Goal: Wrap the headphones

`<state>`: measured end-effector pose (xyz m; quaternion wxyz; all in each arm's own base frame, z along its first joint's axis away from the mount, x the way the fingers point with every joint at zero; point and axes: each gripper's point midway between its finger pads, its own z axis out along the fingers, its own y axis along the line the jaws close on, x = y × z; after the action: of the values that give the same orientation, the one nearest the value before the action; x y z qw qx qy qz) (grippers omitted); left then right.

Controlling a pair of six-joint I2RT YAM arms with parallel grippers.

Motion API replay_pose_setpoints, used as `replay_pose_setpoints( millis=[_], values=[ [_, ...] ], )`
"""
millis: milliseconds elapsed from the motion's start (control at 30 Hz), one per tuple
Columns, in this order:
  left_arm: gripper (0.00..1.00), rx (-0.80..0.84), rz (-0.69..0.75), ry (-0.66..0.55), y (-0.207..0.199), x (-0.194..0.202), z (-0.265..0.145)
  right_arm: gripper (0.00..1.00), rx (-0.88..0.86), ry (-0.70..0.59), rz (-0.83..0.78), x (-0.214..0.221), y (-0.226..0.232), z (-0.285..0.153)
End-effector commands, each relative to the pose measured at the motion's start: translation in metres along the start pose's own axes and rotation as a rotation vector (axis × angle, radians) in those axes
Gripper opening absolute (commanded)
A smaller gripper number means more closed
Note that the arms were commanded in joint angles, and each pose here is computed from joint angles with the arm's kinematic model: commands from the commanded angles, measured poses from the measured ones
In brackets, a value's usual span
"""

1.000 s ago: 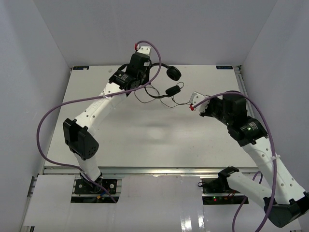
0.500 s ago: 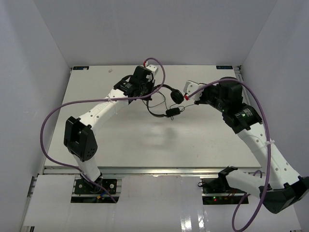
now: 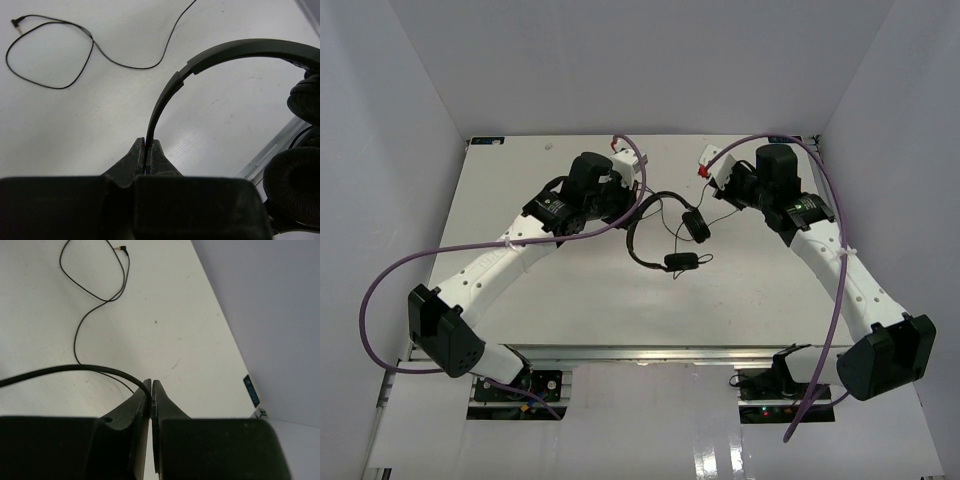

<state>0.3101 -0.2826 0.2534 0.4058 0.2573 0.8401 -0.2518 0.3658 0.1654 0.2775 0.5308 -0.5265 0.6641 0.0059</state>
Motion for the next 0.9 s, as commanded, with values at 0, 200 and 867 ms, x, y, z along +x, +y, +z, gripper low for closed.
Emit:
replay_pose_setpoints(
  millis=[0, 200, 867],
  values=[
    [0.0, 0.167, -0.007, -0.102, -0.039, -0.023, -0.022, 0.08, -0.038, -0.102, 0.16, -0.017, -0.008, 0.005],
    [0.0, 0.247, -0.014, -0.1, -0.059, -0.019, -0.028, 0.08, -0.115, -0.146, 0.31, -0.015, -0.016, 0.009],
    [0.0, 0.368, -0.07, -0.136, -0.087, -0.05, -0.028, 0.08, -0.45, -0.279, 0.517, -0.012, 0.056, 0.0]
  ],
)
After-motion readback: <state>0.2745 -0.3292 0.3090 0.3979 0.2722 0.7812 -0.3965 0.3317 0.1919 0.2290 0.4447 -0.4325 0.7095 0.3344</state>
